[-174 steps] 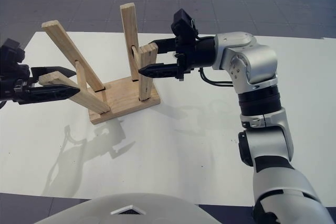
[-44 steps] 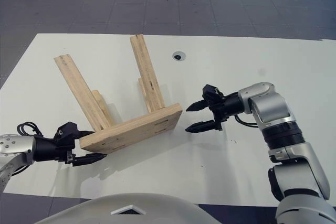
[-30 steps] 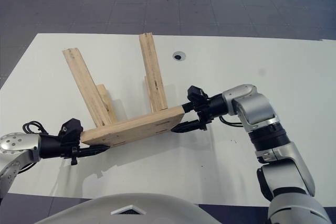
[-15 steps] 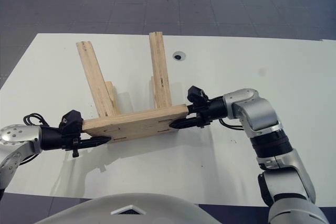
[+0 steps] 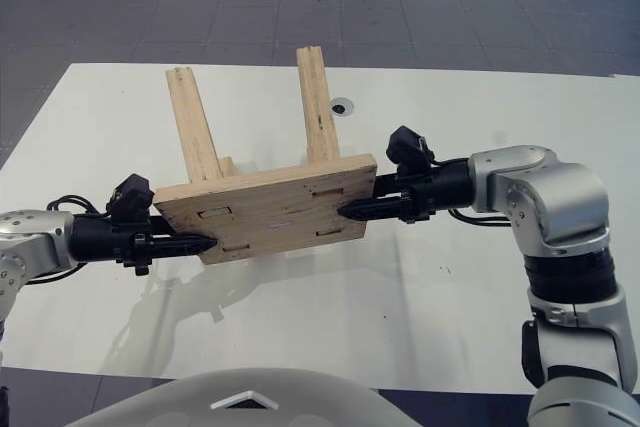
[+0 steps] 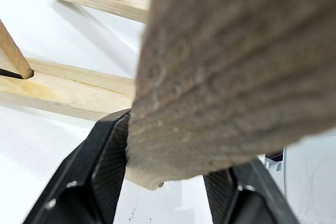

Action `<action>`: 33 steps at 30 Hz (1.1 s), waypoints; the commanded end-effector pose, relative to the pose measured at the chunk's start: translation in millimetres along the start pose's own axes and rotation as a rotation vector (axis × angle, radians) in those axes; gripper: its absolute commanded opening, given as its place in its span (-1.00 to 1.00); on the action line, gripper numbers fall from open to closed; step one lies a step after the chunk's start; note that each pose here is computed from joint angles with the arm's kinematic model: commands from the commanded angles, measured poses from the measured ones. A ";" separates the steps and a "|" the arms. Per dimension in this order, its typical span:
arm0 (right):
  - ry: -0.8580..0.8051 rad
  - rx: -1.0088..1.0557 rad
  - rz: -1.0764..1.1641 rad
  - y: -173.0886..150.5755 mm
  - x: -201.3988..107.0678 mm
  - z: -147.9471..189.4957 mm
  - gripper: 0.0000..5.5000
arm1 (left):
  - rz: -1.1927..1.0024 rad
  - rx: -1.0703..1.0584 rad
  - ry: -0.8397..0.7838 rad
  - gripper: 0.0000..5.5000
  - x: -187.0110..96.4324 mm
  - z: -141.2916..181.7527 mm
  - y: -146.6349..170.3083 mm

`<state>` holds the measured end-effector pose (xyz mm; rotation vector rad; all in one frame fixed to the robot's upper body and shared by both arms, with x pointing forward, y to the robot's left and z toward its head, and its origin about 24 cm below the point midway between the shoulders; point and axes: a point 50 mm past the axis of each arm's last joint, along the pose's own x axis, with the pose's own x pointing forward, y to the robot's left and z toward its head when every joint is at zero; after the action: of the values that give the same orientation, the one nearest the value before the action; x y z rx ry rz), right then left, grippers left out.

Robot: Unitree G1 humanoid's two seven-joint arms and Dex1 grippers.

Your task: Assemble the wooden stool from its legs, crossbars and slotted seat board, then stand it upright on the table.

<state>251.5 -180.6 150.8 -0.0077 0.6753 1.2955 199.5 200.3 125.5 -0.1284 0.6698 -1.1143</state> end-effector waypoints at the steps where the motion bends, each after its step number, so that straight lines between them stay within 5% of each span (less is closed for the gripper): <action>1: -0.014 0.031 0.106 21.3 21.3 3.5 -0.20 | -0.135 0.044 -0.065 -0.32 17.6 18.9 -23.4; 12: 0.038 0.072 0.015 18.7 17.4 4.1 -0.20 | -0.188 -0.093 -0.021 -0.32 14.0 29.4 -24.1; 16: 0.054 0.131 0.204 29.9 18.3 3.8 -0.20 | -0.249 -0.112 -0.158 -0.32 13.1 36.7 -24.0; 33: 0.009 0.513 0.735 39.0 -20.3 68.9 -0.20 | -0.807 -0.377 -0.058 -0.32 -30.5 87.1 -40.1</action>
<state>242.2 -180.6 208.8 0.5811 0.9667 1.6033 203.8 197.7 190.7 -0.7237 0.8586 -1.4815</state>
